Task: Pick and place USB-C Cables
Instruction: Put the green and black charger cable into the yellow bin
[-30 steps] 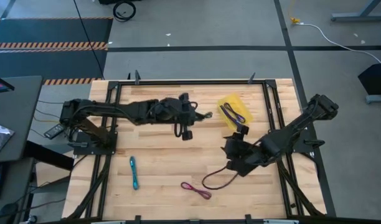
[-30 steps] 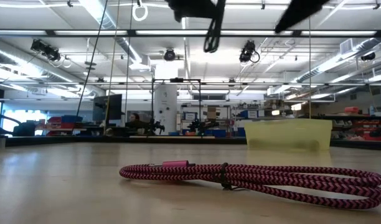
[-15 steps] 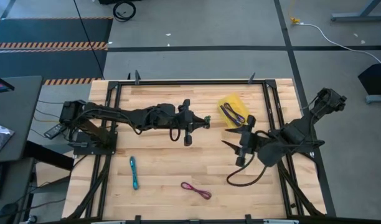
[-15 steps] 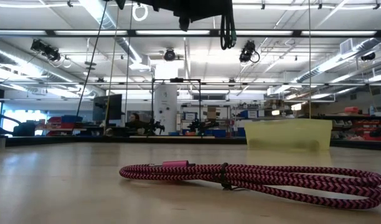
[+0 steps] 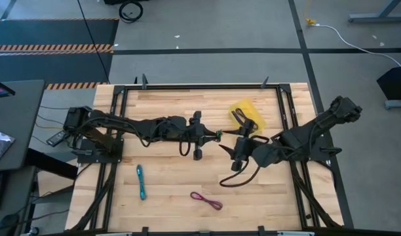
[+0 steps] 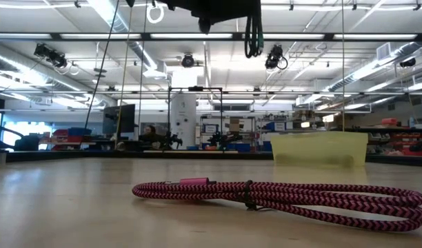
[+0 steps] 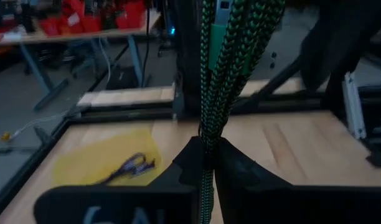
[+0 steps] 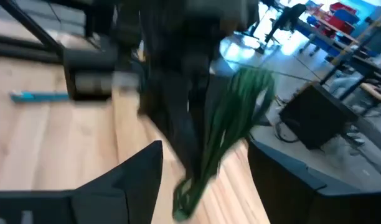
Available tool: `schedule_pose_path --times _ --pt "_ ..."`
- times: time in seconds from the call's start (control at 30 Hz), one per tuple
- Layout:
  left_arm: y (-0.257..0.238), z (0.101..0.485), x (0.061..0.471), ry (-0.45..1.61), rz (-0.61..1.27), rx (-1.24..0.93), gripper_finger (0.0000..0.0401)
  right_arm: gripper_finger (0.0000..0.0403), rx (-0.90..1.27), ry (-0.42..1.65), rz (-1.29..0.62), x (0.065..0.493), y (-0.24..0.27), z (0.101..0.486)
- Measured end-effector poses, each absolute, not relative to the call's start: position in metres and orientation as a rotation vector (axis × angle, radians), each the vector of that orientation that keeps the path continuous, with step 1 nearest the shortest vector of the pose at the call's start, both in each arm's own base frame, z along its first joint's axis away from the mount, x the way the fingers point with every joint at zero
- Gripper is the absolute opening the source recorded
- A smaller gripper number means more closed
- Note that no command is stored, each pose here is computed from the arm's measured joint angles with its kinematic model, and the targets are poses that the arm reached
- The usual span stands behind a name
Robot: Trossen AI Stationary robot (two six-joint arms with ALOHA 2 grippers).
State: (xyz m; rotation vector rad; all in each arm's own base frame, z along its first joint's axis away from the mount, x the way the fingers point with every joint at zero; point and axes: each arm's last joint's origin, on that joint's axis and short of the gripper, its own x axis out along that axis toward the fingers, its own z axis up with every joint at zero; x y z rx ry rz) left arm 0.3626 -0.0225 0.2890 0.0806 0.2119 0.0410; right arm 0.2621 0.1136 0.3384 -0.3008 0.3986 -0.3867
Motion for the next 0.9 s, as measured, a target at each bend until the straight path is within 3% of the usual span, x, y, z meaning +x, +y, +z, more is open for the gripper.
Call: schedule_pose_path --times 0.2,0.33,0.43,0.6,0.77,0.9 --pt "-0.032 0.287 0.364 0.2 0.043 0.089 0.0032 0.0251 -0.264 0.378 -0.356 0.267 0.109 0.341" --pt "-0.044 0.287 0.363 0.2 0.041 0.134 0.0029 0.0229 -0.252 0.373 -0.345 0.268 0.108 0.342" --pt "-0.049 0.287 0.362 0.201 0.049 0.153 0.0034 0.0177 -0.274 0.374 -0.327 0.269 0.11 0.342" --pt "-0.05 0.286 0.362 0.206 0.092 0.159 0.0075 0.003 -0.346 0.396 -0.301 0.267 0.113 0.34" --pt "-0.055 0.276 0.355 0.339 0.264 0.253 0.0124 0.0026 -0.385 0.505 -0.283 0.26 0.111 0.33" --pt "-0.056 0.264 0.347 0.477 0.367 0.32 0.0157 0.0026 -0.433 0.649 -0.428 0.247 0.093 0.32"
